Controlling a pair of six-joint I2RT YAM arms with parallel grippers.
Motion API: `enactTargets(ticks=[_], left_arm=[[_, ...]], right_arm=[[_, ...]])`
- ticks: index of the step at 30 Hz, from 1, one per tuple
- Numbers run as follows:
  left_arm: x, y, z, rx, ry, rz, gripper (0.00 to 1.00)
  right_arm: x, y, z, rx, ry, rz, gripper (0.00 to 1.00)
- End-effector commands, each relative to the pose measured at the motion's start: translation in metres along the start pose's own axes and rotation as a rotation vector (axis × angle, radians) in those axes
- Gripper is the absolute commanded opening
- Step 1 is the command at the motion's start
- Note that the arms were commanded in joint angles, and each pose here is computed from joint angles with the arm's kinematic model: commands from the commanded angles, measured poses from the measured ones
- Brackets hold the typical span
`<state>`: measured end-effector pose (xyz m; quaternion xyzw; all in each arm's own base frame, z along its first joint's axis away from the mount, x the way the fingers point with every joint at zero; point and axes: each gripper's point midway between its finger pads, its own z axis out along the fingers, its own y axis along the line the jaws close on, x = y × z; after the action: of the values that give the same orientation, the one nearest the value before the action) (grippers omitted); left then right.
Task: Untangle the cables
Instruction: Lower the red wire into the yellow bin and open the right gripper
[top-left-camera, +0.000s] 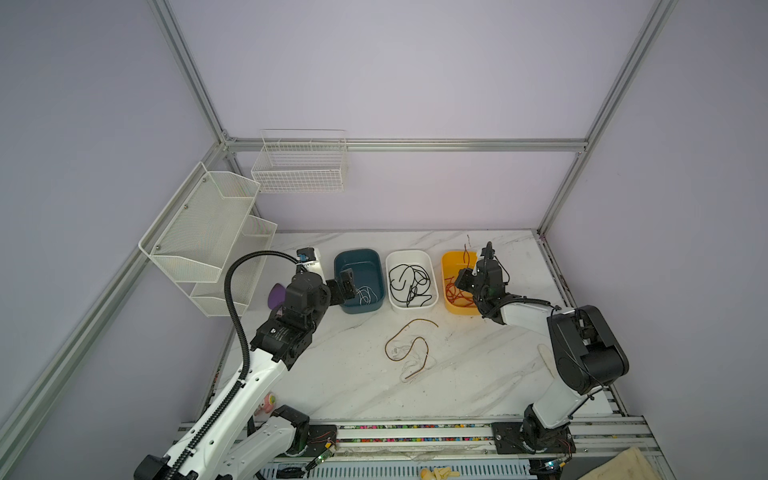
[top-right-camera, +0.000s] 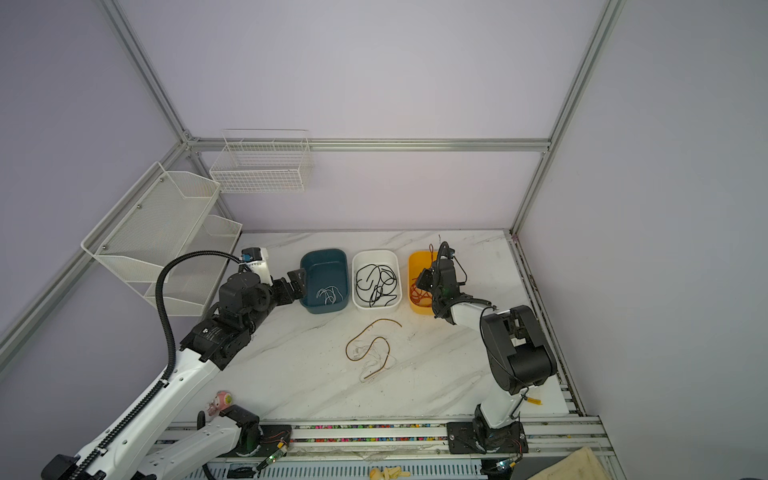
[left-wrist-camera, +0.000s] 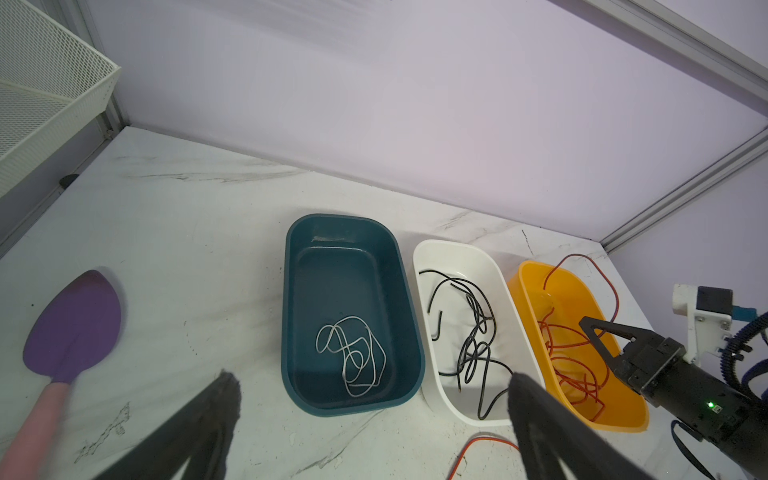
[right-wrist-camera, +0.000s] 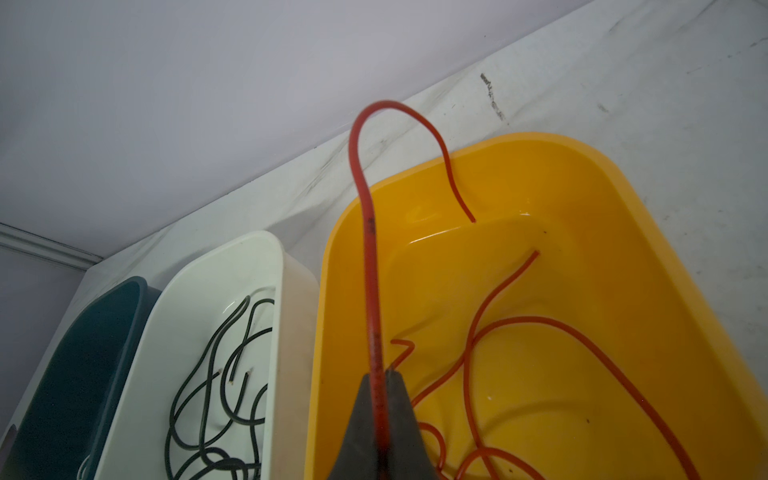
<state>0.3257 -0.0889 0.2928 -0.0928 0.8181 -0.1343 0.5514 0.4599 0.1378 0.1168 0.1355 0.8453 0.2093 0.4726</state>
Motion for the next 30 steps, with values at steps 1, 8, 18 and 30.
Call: enactTargets(ticks=[1,8,18,30], left_arm=[[0.002,0.003,0.002,0.010,-0.022,-0.024,1.00],[0.002,0.003,0.002,0.013,-0.021,-0.025,1.00],[0.002,0.002,0.003,0.017,-0.019,-0.027,1.00],[0.003,0.002,0.004,0.022,-0.014,-0.027,1.00]], right_arm=[[0.012,-0.008,0.004,-0.006,0.035,0.042,0.00],[0.019,-0.013,0.005,-0.007,0.061,0.069,0.00],[0.007,-0.008,-0.008,-0.015,0.040,0.080,0.00],[0.000,-0.004,-0.022,-0.031,0.036,0.075,0.07]])
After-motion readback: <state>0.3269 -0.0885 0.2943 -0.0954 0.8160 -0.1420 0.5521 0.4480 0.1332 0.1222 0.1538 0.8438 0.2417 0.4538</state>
